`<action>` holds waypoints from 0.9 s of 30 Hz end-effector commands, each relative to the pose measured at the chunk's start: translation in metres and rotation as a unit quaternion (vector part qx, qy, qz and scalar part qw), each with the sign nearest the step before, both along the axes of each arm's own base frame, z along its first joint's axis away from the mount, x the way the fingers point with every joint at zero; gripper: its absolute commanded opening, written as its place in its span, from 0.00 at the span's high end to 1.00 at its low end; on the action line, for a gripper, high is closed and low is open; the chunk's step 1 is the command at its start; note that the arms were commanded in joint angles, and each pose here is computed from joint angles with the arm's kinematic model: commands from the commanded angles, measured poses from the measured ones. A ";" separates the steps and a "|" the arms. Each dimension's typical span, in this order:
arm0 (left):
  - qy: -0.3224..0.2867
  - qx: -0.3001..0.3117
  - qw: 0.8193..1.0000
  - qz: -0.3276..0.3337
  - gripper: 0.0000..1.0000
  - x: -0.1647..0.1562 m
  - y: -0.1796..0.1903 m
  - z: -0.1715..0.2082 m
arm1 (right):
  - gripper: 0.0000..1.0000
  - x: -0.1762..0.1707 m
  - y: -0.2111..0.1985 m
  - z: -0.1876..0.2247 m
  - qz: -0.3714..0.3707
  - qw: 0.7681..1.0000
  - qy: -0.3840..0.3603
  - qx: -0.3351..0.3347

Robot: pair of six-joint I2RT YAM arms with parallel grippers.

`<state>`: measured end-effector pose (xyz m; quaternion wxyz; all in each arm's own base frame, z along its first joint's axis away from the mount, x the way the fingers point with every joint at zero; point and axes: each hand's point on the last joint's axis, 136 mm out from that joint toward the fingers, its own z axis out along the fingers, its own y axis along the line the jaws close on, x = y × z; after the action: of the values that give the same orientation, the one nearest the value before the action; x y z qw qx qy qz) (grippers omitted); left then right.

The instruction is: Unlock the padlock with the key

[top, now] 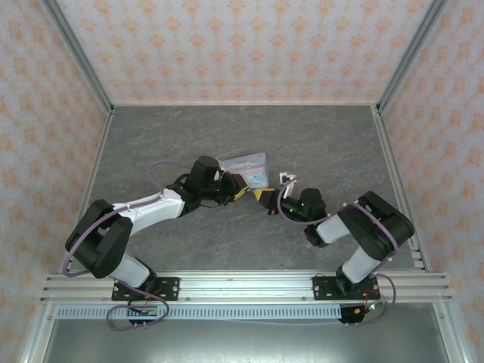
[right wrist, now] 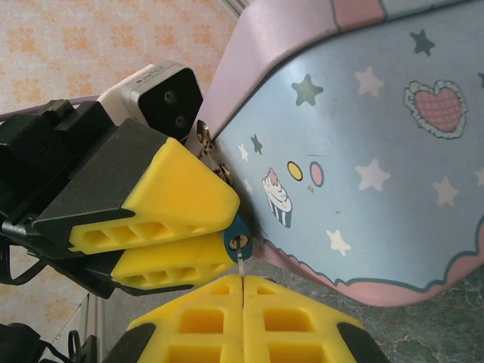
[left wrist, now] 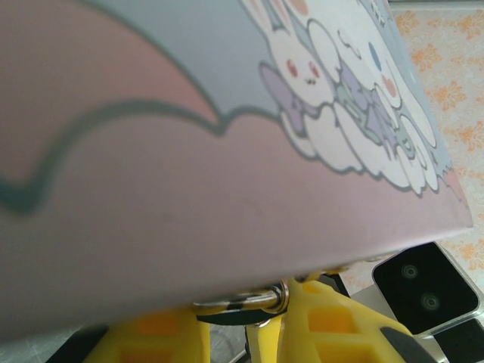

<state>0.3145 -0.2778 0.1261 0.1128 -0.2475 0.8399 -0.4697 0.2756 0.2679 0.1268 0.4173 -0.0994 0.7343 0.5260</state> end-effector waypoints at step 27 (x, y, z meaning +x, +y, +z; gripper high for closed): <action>-0.032 -0.009 0.998 -0.048 1.00 -0.006 -0.013 0.016 | 1.00 0.007 0.019 0.008 0.034 0.999 -0.021 0.008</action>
<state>0.3134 -0.2756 0.1236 0.1168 -0.2327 0.8469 -0.4636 0.2805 0.2752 0.1178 0.4019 -0.1047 0.7417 0.5266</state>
